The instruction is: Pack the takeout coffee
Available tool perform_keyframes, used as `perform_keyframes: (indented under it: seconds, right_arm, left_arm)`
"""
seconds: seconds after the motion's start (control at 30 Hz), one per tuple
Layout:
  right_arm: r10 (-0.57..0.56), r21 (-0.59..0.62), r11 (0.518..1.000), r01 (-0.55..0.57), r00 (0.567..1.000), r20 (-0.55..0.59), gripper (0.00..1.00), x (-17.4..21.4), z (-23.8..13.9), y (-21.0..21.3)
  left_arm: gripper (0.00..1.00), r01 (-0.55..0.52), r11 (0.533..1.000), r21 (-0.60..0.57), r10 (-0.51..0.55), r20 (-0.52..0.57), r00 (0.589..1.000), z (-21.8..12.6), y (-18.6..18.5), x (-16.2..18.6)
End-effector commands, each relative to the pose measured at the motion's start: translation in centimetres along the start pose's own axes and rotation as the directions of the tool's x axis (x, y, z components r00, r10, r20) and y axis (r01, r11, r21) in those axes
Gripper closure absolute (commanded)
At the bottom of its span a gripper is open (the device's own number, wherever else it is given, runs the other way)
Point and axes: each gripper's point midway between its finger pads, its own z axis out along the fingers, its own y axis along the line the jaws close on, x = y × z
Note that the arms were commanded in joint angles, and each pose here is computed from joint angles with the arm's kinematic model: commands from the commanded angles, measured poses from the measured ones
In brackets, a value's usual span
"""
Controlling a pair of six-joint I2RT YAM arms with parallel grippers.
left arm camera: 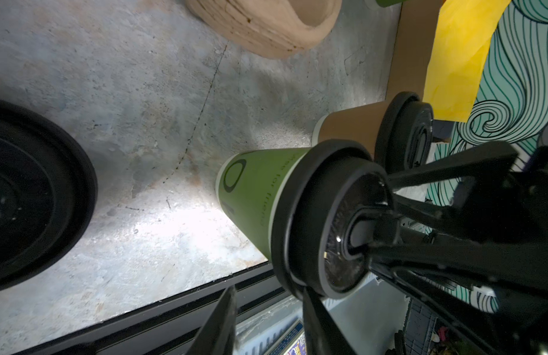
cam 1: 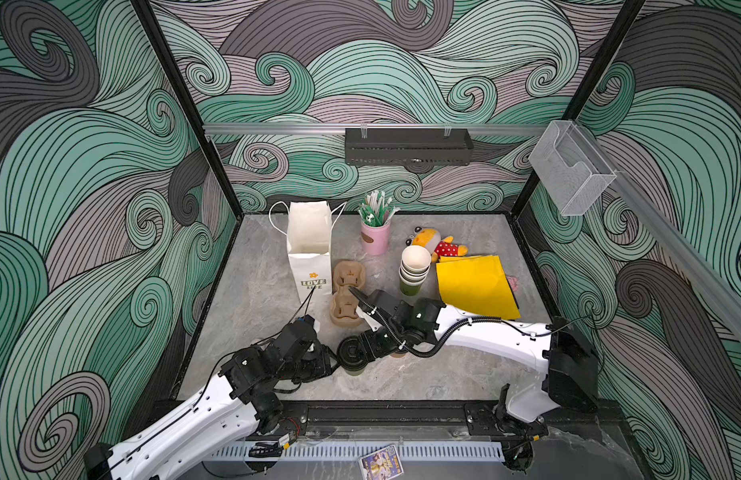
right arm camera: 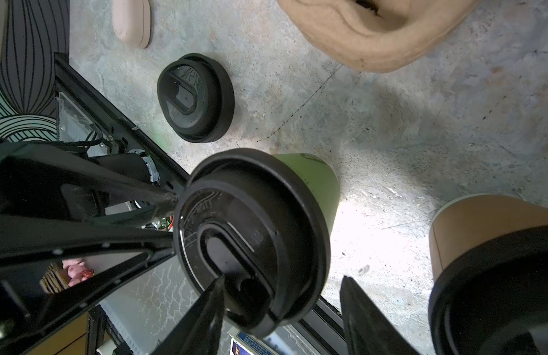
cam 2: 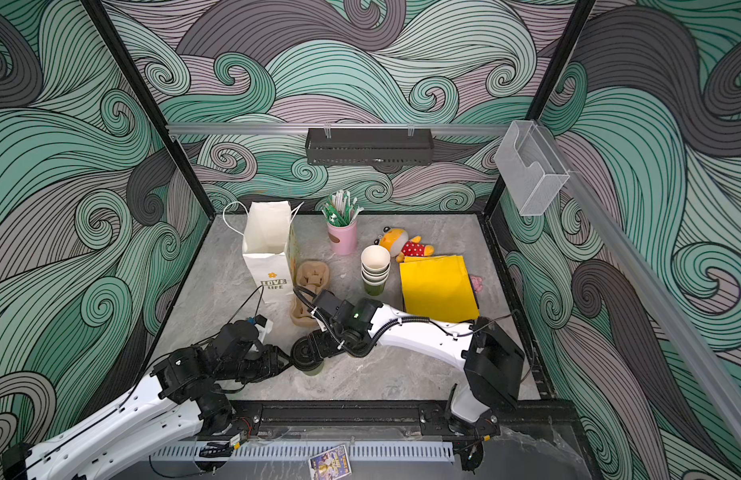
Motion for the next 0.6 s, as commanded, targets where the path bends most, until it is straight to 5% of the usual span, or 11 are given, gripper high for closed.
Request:
perform_keyframes:
  seconds: [0.0,0.57]
  right_arm:
    - [0.010,0.015,1.000,-0.010,1.000,-0.020,0.39,0.3,0.4,-0.3]
    - [0.018,0.026,1.000,-0.017,0.999,-0.039,0.39,0.6,0.7,-0.6]
  left_arm:
    - [0.62,0.003,1.000,0.021,-0.003,0.002,1.000,0.1,-0.5,-0.2]
    - [0.71,0.014,0.996,-0.087,-0.018,-0.044,0.999,0.7,1.9,0.7]
